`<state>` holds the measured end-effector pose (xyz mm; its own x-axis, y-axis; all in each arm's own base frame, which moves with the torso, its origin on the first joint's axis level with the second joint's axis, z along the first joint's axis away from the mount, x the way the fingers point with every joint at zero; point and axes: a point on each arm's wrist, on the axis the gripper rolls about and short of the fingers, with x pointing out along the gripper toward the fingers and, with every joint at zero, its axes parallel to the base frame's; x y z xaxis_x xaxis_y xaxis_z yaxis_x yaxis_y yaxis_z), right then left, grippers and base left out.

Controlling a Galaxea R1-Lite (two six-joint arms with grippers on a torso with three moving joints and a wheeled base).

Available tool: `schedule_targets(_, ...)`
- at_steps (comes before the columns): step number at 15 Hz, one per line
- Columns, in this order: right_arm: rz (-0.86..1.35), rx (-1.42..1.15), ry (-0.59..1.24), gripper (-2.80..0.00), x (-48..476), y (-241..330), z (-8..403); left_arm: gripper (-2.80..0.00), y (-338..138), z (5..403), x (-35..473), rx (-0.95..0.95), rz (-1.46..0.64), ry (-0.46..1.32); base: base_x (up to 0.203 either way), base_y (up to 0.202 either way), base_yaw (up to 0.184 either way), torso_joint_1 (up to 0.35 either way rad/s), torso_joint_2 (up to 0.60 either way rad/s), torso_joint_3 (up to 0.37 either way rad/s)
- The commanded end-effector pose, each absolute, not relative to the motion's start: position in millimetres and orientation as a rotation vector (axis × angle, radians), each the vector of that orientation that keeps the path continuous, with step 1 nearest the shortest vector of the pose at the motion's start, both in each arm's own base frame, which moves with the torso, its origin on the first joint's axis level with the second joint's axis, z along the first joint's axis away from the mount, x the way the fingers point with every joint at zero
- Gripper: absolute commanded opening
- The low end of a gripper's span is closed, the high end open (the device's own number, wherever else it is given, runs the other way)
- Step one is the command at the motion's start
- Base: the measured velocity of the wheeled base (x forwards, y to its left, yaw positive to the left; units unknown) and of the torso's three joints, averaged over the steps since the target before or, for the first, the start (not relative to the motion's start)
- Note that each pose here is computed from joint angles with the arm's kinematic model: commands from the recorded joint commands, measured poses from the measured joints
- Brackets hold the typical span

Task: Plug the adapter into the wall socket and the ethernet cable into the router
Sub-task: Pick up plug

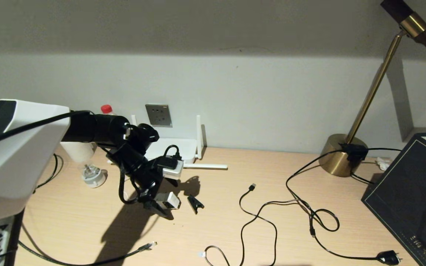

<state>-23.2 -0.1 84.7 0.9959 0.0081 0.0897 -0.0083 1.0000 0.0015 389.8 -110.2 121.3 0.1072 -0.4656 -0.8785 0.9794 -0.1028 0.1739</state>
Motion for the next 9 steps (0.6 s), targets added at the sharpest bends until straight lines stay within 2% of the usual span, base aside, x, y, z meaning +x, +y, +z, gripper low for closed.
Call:
schedule_targets(1, 0.009, 0.002, -0.054, -2.8, -20.3, -0.1, 75.0, 0.0, -110.2, 118.2, 390.3, 1.012, -1.401, 0.686, 0.0, 0.0, 0.0, 0.0, 0.0, 0.0)
schedule_targets(9, 0.009, 0.002, -0.054, -2.8, -20.3, -0.1, 75.0, 0.0, -102.4, 111.1, 395.3, 0.999, -1.386, 0.706, 0.0, 0.0, 0.0, 0.0, 0.0, 0.0)
